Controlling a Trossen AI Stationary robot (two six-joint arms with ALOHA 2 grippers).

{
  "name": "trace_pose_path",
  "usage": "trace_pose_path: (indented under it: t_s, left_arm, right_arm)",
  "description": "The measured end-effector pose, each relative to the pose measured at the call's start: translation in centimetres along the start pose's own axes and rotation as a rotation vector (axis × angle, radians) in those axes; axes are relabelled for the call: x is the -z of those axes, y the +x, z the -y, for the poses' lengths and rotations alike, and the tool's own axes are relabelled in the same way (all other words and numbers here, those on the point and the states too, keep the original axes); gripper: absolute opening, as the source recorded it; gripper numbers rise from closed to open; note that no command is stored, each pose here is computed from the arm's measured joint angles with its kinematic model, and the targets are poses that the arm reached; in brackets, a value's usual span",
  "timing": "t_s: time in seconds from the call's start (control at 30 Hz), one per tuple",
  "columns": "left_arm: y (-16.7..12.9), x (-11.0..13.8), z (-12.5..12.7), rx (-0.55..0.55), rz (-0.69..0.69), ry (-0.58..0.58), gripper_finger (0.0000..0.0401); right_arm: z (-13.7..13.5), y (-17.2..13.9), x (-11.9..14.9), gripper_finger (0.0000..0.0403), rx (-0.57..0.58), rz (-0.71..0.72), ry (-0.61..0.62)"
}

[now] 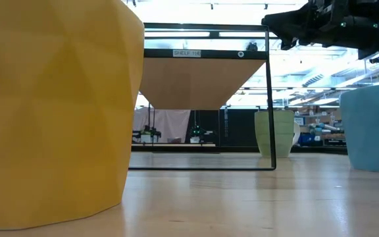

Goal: Place coffee mugs
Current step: Put the blue patterned mug on the shelf

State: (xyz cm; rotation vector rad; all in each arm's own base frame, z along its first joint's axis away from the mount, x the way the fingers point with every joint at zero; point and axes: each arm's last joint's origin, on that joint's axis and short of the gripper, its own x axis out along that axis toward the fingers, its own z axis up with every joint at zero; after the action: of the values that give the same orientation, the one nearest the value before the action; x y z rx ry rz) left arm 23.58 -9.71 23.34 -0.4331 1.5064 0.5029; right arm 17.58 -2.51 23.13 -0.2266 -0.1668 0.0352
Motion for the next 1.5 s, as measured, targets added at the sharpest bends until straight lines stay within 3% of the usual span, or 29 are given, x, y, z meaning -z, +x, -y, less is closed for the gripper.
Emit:
trace_pose_path:
  t_s: [0.33, 0.67, 0.83, 1.1, 1.5]
  left_arm:
    - [-4.9, -5.5, -5.3, -0.121, 0.016, 0.094, 0.0041]
    - [-10.9, -9.9, -10.5, -0.076, 0.183, 0.161, 0.0041]
    - [-14.5, -10.8, -12.1, 0.025, 0.294, 0.164, 0.0041]
    - [-16.9, -13.1, -12.5, 0.111, 0.362, 0.234, 0.0041]
    - [-14.6, -18.3, -11.0, 0.097, 0.254, 0.291, 0.0042]
  right_arm:
    - [0.0, 0.0, 0.3, 0.0077, -0.005, -0.033, 0.013]
    - [-0.1, 0.0, 0.9, 0.0077, 0.009, -0.099, 0.012]
    - [-0.1, -0.1, 1.0, 0.0077, 0.015, -0.105, 0.014]
    - [0.1, -0.1, 1.0, 0.0077, 0.08, -0.114, 0.036]
    - [0.1, -0.1, 1.0, 0.0077, 0.086, -0.116, 0.009]
